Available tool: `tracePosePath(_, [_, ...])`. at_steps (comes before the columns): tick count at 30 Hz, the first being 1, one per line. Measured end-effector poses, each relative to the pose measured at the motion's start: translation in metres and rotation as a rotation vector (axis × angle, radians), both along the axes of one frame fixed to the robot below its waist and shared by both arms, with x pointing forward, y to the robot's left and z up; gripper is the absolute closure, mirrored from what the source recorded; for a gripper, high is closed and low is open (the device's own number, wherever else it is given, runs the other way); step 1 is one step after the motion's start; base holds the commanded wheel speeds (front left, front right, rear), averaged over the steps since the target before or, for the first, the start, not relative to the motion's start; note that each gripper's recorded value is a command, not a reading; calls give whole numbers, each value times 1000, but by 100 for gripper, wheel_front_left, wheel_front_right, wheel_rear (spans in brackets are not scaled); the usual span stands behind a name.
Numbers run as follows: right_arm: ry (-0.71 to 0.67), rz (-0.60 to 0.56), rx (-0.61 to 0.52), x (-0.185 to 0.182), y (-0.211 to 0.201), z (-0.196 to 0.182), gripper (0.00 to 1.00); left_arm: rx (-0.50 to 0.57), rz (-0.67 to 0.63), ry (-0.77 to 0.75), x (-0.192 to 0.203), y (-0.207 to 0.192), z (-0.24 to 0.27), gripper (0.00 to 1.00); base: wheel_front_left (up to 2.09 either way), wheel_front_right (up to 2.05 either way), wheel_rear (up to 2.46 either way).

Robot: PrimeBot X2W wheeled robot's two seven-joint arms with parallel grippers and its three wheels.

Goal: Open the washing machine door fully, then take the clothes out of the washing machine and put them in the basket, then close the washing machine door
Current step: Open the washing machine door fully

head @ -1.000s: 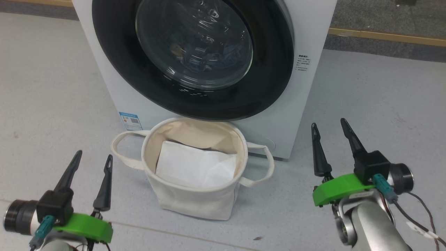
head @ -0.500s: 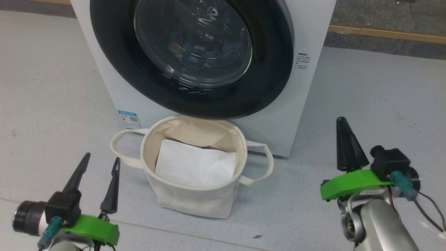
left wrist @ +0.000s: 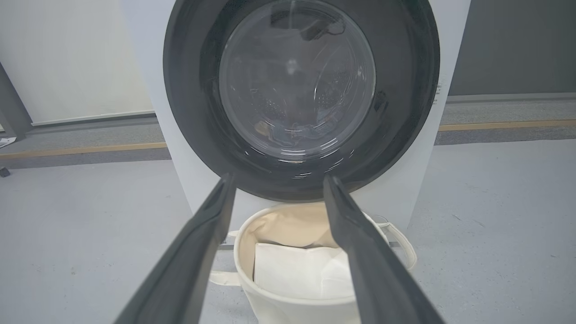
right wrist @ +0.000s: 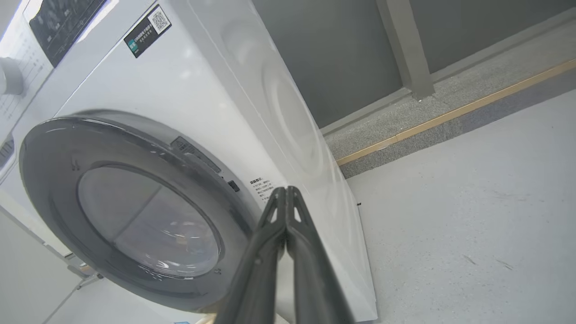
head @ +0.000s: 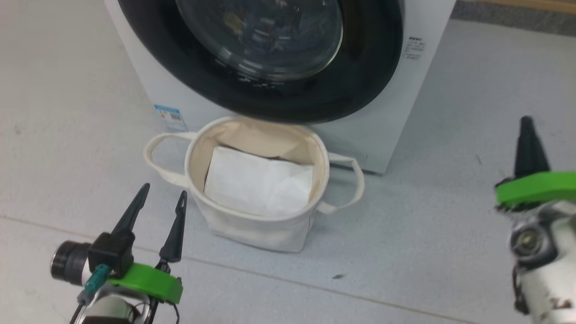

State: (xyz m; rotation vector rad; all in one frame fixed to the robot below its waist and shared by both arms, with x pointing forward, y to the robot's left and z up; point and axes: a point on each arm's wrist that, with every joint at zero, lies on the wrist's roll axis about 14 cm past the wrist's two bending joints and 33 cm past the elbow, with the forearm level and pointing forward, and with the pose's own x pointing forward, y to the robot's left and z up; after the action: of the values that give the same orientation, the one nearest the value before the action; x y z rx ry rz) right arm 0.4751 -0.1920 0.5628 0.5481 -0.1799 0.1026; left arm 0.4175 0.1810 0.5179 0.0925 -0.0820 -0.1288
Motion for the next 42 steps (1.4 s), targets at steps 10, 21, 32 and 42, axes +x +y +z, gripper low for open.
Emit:
tracePosePath(10, [86,79,319,64,-30,6,100,-34,-2,59,31,-9,-27,0,0,0,0])
tracePosePath(21, [250,348,455,136,15,-5,100,-42,4,133,52,-13,-60,0,0,0,0])
tracePosePath(32, [366,505,478,184,64,-18,100,-56,21,194,57,-12,-86,0,0,0,0])
tracePosePath(42, [426,545,443,205,87,-35,100,-65,34,229,59,-11,-101,0,0,0,0])
